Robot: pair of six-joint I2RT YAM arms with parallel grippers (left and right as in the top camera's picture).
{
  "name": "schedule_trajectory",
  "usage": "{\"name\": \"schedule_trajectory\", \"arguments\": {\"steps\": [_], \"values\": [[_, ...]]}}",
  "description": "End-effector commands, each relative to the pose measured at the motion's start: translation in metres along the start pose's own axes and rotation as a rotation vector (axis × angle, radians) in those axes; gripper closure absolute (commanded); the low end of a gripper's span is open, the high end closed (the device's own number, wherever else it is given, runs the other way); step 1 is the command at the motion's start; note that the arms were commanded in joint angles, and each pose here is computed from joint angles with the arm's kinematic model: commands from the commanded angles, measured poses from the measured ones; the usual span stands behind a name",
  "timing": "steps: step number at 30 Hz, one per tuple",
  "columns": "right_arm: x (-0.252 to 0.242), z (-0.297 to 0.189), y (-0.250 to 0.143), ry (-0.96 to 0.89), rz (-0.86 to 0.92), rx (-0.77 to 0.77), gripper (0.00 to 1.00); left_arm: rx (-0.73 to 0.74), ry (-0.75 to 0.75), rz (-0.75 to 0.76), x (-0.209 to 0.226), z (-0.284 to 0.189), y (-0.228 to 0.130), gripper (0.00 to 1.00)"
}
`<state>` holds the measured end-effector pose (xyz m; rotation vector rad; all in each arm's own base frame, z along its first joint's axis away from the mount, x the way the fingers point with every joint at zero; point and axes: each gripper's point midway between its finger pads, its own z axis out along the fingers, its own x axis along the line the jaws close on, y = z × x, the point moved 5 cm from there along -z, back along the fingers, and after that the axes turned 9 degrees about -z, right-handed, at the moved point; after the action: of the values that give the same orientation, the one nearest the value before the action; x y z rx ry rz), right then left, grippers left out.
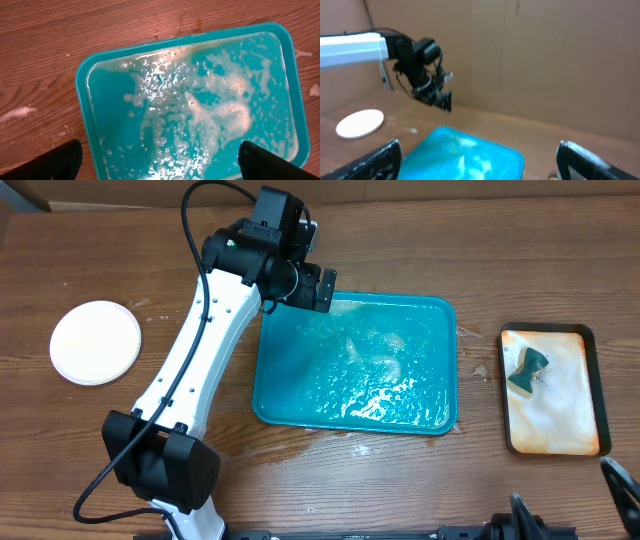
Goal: Clean dirty plates on tray and stack at the side
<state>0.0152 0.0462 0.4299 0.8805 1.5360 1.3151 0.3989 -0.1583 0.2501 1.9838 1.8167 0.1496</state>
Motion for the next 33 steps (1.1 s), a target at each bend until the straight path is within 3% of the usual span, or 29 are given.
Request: {"name": "schedule_trajectory", "arguments": {"steps": [1, 8, 20, 29, 33], "values": [[0.000, 0.010, -0.026, 0.000, -0.012, -0.024, 0.00, 0.003, 0.008, 0.015, 0.001, 0.004, 0.002, 0.00], [-0.001, 0.038, -0.066, 0.001, -0.057, -0.135, 0.00, 0.003, 0.008, 0.015, 0.001, 0.004, 0.002, 0.00], [-0.013, 0.089, -0.115, 0.004, -0.035, -0.084, 0.00, 0.003, 0.008, 0.015, 0.001, 0.004, 0.002, 0.00], [-0.041, 0.125, -0.182, -0.190, 0.253, 0.030, 0.00, 0.003, 0.008, 0.015, 0.001, 0.004, 0.002, 0.00], [-0.050, 0.133, -0.211, -0.275, 0.270, 0.084, 0.00, 0.003, 0.008, 0.015, 0.001, 0.004, 0.002, 0.00]]}}
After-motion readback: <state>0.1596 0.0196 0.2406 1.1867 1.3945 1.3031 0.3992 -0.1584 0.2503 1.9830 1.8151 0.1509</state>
